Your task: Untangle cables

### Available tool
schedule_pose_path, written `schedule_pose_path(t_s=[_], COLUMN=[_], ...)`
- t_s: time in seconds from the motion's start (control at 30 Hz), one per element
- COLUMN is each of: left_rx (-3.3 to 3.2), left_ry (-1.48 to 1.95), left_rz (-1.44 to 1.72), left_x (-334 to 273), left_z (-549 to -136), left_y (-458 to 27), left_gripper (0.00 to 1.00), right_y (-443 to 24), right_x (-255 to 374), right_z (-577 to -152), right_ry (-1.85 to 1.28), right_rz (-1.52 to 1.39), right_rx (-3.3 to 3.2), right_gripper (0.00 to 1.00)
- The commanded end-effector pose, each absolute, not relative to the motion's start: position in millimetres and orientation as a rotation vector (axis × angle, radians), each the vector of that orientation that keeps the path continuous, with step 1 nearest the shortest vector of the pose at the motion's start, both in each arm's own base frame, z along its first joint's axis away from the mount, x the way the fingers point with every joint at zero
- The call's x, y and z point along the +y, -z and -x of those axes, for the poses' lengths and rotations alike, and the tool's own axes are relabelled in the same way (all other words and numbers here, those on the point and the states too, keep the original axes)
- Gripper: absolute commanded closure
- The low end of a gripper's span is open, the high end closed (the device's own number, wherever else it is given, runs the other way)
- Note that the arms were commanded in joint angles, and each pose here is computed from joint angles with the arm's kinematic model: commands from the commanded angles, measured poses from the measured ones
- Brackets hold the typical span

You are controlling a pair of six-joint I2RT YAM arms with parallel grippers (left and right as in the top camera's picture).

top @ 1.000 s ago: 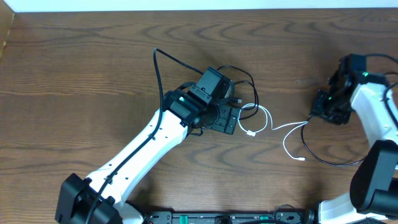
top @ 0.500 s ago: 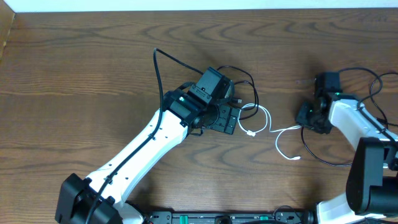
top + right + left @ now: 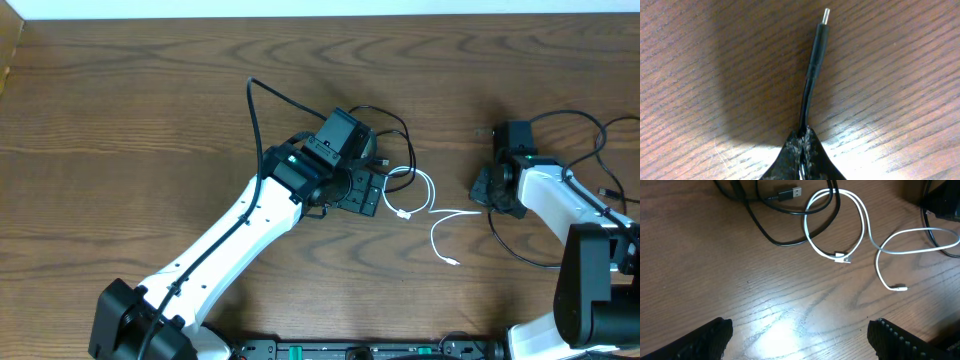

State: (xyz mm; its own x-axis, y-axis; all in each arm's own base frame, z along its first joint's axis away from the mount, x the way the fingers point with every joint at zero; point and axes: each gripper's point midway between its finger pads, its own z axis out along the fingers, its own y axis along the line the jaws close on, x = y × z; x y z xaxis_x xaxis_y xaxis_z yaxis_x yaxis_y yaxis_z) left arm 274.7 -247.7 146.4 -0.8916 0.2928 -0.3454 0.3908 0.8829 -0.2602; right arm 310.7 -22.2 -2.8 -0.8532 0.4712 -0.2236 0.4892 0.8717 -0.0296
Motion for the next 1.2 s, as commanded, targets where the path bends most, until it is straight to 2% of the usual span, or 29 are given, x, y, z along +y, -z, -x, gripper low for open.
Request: schedule_pose_path(t_s=[0.0,0.13,0.23,0.5,0.57,0.7,0.93,1.17], left_rx=[2.772,2.779,2.781,2.784,2.785,2.788,2.788,2.792], left_ry=[0.444,0.440,0.439,0.438,0.437,0.436,0.435,0.433], left_rz=[-0.504,-0.505,-0.505,-0.505,-0.505,-0.505,-0.505,-0.506], left_x=[-245,-244,-244,-243,-243,-243,-243,-242], left_z=[-274,-273,-272,-272,-272,-271,-271,-270], left_y=[-141,-141,-141,-140,-140,-140,-140,-140], left_gripper=[0.09,0.09,0.09,0.09,0.09,0.09,0.09,0.09], right_y=[9,-1,-25,-154,-193,-241,-251,-248], right_x=[-25,-28,-37,-114,-140,-191,-258,-290], right_z=[-301,-311,-331,-384,-389,-380,-340,-313], right_ry=[0.170,0.161,0.159,0.230,0.228,0.285,0.444,0.499], right_rz=[-0.747,-0.722,-0.666,-0.847,-0.908,-1.009,-1.191,-1.294], right_rx=[2.853,2.827,2.773,2.379,2.252,2.065,1.938,1.892], right_gripper=[0.99,0.99,0.99,0.99,0.99,0.99,0.99,0.99])
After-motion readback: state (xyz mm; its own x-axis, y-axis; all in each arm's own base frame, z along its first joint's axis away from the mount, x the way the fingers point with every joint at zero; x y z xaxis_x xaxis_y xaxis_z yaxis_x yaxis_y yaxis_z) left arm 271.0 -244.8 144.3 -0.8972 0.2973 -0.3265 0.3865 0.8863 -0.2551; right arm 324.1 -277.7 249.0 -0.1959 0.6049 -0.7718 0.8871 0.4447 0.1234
